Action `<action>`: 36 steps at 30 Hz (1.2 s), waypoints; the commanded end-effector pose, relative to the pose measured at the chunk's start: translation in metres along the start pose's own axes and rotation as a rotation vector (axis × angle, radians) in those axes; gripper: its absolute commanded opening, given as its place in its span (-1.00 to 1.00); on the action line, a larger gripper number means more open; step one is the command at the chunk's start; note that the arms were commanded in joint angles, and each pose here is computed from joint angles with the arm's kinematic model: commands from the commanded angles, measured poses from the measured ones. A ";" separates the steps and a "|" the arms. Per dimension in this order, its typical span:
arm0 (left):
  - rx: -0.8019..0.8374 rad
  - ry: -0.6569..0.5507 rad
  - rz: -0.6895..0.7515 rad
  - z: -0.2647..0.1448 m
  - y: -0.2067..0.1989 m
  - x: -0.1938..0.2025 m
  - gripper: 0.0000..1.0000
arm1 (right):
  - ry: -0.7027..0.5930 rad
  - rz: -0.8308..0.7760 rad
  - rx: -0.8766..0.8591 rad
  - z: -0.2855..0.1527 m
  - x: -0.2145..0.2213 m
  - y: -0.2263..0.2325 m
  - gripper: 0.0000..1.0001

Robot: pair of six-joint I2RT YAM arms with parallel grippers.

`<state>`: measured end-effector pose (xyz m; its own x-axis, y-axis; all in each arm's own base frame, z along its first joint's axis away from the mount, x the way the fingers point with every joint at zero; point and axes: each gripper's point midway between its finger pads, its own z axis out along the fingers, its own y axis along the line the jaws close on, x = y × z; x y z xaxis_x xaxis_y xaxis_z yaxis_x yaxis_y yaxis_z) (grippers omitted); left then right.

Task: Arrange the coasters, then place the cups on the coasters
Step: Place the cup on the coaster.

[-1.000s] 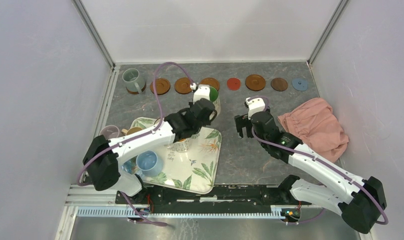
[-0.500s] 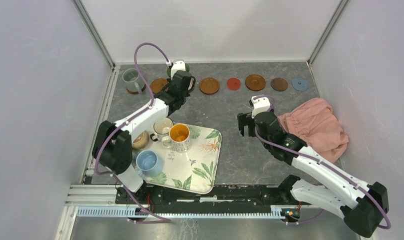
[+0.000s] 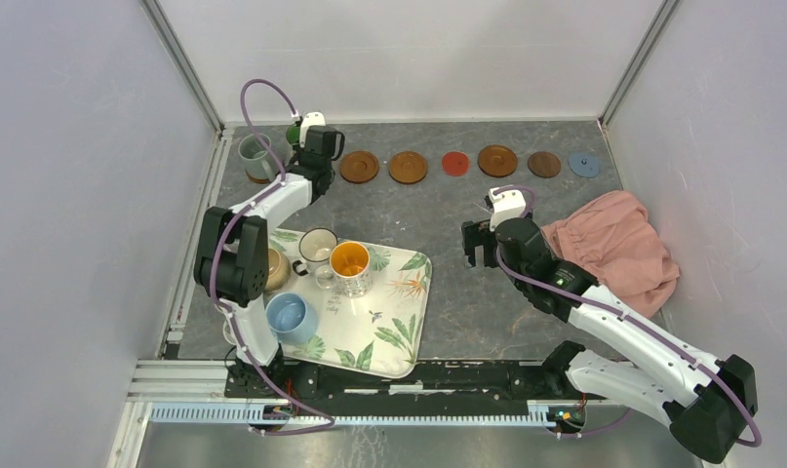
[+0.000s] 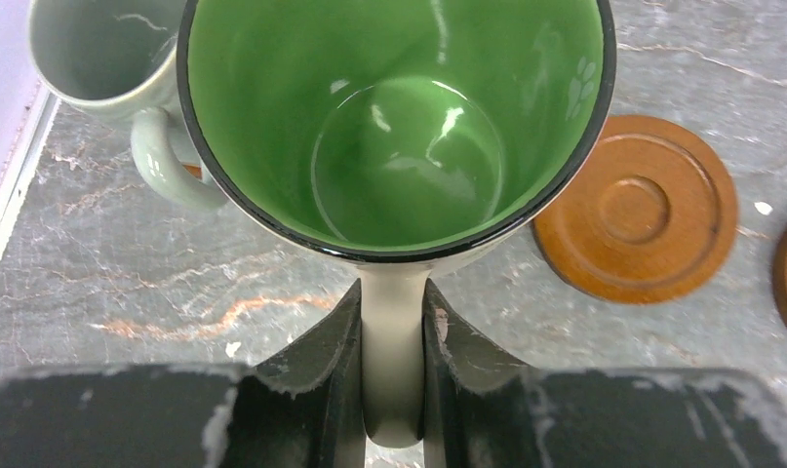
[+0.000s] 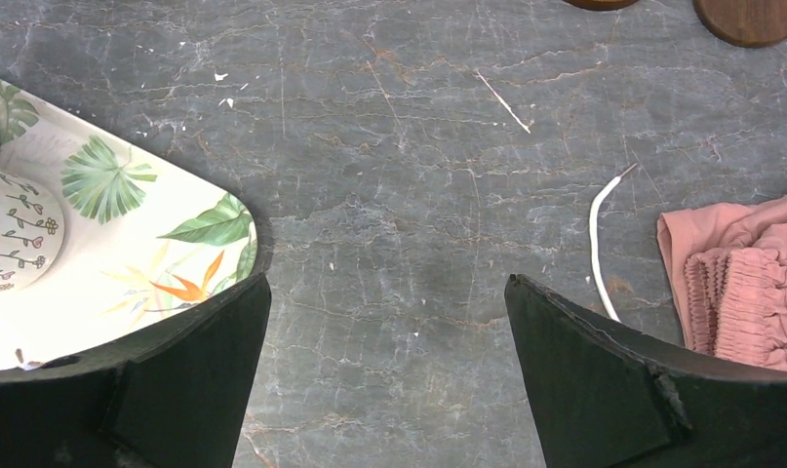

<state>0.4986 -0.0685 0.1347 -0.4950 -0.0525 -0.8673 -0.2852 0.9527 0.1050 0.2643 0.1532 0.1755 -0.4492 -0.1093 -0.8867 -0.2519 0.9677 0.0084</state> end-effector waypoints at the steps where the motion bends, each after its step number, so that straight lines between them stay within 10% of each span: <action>1: 0.018 -0.267 -0.113 0.002 0.003 -0.102 -0.95 | -0.052 0.029 -0.026 -0.006 -0.019 0.006 0.96; 36: 0.019 -0.142 -0.061 0.054 0.008 -0.046 -0.96 | -0.027 -0.003 -0.035 0.002 -0.010 0.009 0.96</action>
<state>0.5382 -0.0433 0.1003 -0.5307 -0.0508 -0.8460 -0.2668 0.9575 0.1099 0.2641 0.1568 0.1723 -0.4567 -0.1205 -0.8814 -0.2700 0.9628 0.0082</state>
